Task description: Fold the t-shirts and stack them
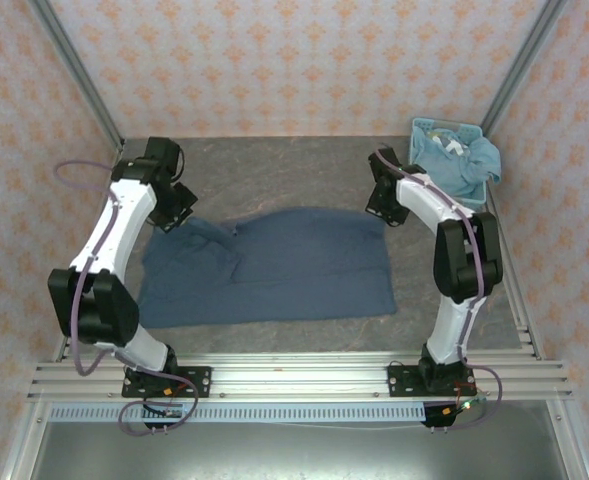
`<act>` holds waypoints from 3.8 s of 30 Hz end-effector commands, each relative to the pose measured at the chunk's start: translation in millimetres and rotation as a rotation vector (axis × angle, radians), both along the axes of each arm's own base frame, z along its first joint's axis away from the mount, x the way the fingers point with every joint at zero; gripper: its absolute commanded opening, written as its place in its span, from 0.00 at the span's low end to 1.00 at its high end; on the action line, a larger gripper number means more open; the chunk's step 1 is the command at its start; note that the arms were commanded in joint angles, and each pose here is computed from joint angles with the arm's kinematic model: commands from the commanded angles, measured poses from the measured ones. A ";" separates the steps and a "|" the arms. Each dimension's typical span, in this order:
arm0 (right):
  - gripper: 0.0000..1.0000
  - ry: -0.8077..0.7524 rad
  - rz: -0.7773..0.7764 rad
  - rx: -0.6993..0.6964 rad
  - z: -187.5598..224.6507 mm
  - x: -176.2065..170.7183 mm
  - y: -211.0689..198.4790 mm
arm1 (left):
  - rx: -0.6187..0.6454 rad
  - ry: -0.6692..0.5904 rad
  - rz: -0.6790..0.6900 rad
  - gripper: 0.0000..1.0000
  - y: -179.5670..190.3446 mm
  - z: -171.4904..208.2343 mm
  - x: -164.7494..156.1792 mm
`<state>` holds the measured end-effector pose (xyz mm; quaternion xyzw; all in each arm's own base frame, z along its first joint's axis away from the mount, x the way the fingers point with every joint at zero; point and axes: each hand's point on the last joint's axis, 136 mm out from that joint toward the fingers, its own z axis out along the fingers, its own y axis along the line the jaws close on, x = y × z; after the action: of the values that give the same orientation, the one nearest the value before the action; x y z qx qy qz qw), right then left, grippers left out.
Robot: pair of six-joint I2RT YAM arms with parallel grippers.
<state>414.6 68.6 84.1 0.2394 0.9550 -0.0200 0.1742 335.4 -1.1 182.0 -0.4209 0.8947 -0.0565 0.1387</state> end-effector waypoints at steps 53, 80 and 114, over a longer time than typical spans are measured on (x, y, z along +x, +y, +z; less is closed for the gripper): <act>0.18 0.144 -0.018 -0.102 -22.0 -139.2 -17.1 | 0.177 0.261 0.085 0.00 35.7 -81.0 -205.5; 0.21 0.111 0.023 -0.047 -21.4 -117.2 4.0 | 0.056 0.203 0.143 0.48 14.4 -81.8 -212.8; 0.21 0.273 -0.087 -0.016 -80.4 -76.6 19.0 | 0.056 0.392 0.192 0.26 105.8 -179.0 -18.0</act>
<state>346.2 110.2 19.5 0.2450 0.9667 -0.0234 0.0704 306.7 92.9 15.7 -0.5128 0.8568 0.0494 -0.0240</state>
